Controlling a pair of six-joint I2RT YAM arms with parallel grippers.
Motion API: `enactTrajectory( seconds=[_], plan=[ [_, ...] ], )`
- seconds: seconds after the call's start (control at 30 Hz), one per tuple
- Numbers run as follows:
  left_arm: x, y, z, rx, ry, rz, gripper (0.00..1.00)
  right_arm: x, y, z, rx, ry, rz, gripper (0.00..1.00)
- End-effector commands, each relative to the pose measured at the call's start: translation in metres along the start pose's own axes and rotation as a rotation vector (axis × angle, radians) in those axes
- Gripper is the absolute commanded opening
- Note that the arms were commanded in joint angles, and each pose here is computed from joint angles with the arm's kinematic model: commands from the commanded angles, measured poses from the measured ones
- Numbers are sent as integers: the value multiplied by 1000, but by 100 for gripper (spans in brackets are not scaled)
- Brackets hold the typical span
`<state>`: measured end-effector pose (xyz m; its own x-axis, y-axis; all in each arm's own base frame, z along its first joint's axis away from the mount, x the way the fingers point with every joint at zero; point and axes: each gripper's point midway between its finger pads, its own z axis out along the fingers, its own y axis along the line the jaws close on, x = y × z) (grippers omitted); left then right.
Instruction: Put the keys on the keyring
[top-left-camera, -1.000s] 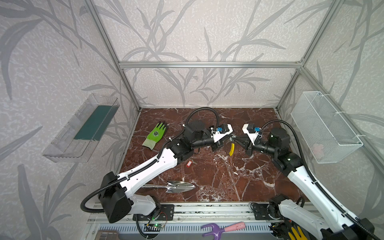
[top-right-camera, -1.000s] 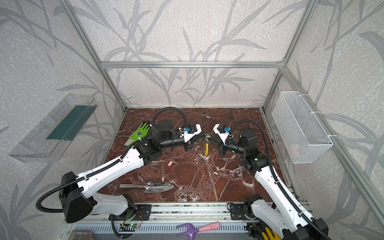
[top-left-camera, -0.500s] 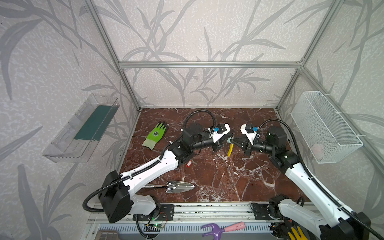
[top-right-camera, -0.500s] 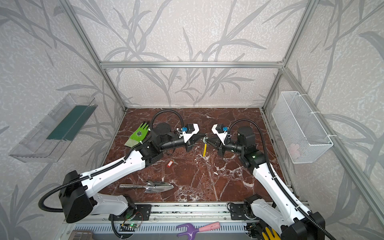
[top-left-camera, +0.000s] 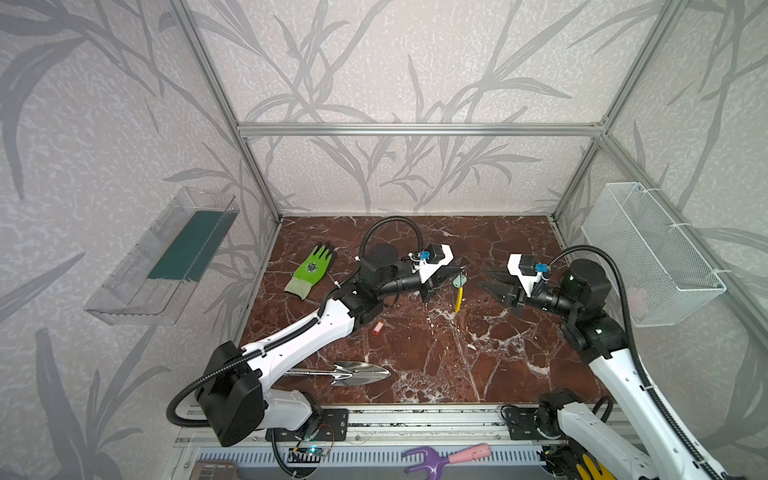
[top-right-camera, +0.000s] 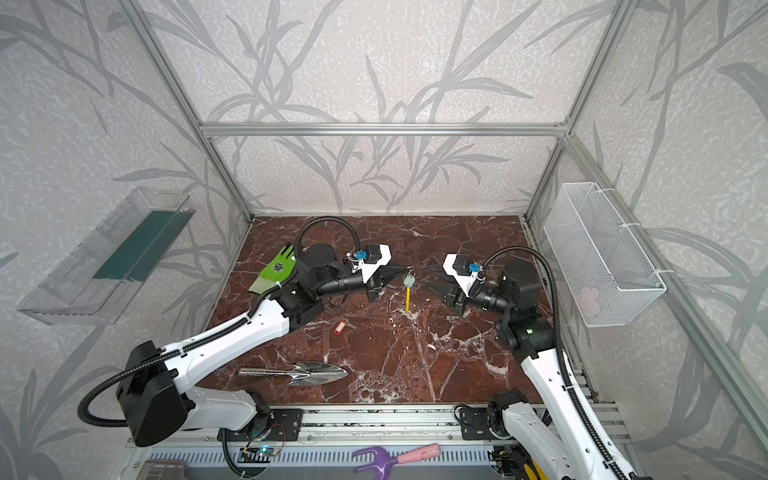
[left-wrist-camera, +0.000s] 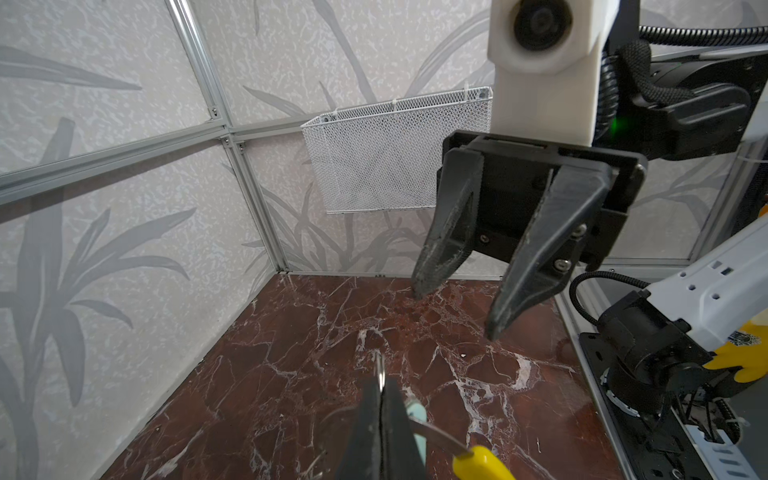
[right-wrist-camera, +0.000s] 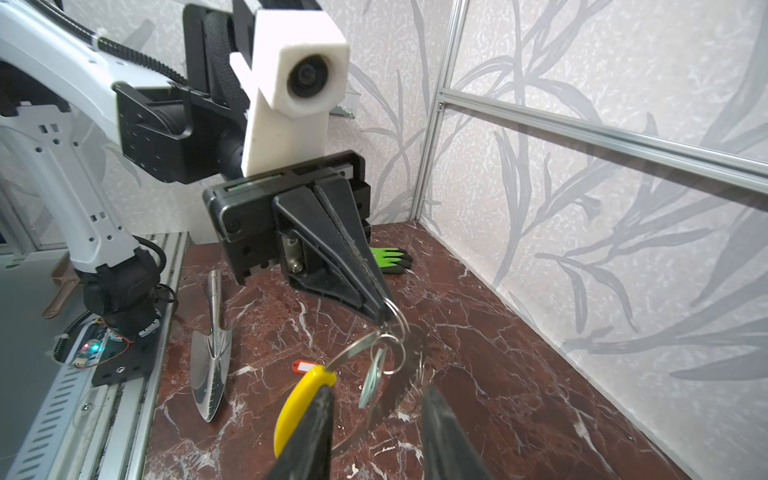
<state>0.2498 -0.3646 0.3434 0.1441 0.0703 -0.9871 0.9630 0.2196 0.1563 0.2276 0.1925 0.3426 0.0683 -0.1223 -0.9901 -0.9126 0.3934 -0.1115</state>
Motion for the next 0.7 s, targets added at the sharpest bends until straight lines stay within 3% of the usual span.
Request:
enactTrajectory(
  seconds=[0.0, 0.67],
  plan=[
    [-16, -9, -3, 59, -30, 11, 0, -11, 4, 3, -66, -33, 24, 33],
    [-23, -18, -5, 124, -17, 28, 0, -4, 7, 18, -182, -25, 111, 22]
  ],
)
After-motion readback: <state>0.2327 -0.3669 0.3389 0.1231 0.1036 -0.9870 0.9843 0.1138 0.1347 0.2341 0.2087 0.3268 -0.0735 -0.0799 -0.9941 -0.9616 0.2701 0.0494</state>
